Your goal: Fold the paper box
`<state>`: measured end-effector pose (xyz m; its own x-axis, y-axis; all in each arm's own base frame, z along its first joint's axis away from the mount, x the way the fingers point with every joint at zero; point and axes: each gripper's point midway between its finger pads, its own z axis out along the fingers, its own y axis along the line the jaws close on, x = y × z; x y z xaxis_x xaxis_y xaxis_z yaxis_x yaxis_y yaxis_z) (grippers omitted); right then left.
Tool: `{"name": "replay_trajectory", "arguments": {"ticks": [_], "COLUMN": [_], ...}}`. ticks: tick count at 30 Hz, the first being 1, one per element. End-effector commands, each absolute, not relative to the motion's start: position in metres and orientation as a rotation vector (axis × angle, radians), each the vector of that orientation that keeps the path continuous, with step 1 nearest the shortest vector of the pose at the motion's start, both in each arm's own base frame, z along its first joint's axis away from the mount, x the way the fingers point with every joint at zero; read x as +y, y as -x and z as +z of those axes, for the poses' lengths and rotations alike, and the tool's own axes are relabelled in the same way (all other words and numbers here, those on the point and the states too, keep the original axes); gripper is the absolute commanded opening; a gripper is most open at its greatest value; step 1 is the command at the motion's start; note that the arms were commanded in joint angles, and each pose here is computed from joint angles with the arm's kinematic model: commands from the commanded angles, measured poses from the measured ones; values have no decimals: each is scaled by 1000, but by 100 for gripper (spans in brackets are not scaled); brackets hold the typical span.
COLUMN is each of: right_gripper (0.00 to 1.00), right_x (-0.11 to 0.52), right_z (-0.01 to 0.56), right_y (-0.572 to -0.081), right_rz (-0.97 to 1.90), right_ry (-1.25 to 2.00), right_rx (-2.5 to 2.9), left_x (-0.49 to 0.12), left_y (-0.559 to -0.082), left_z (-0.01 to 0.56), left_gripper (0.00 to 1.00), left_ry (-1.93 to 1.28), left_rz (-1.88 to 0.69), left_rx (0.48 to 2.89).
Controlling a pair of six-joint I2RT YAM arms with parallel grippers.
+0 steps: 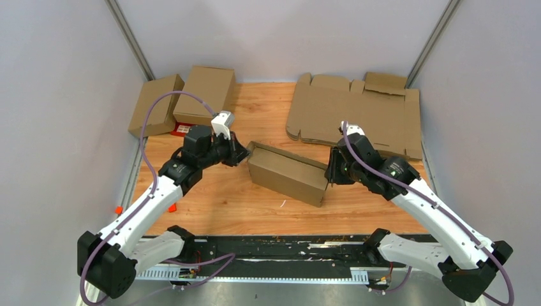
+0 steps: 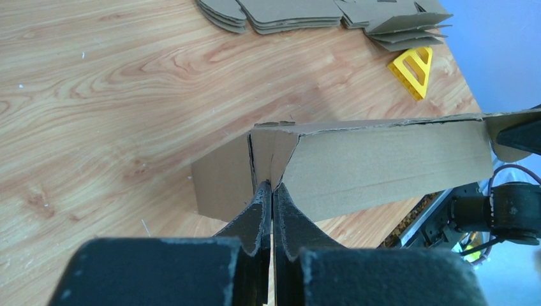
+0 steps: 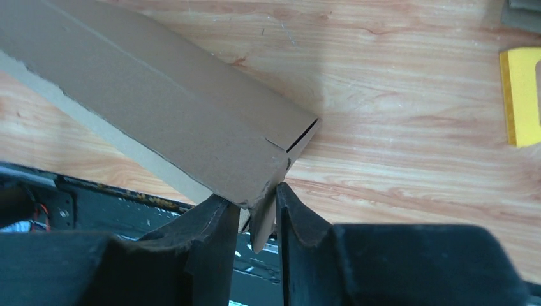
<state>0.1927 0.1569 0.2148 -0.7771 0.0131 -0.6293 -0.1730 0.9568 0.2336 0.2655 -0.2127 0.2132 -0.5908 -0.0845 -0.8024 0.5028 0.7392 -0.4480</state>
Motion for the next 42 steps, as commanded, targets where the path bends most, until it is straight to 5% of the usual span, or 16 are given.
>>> {"name": "replay_trajectory", "arguments": {"ticks": [1,13,20,42], "right_gripper": [26,18,0,0], "right_x": [157,161,151,152], "right_z": [228,219,205,190], "right_y": [-203,-206,-199,-197], "right_rz": [392,382,355,312], "right_ry": [-180,-287,-312,-480], "right_rx": [2408,2443,2454,2503], "left_x": [-217,-221,-221,-227], "left_y": [-258,-258,-256,-251], "left_z": [212,211,209,205], "left_gripper": [0,0,0,0], "left_ry": [-321,-326,-327,-329], "left_rz": [-831,-831,-824,-796], "left_rx": [2083,2090,2081,2058]}}
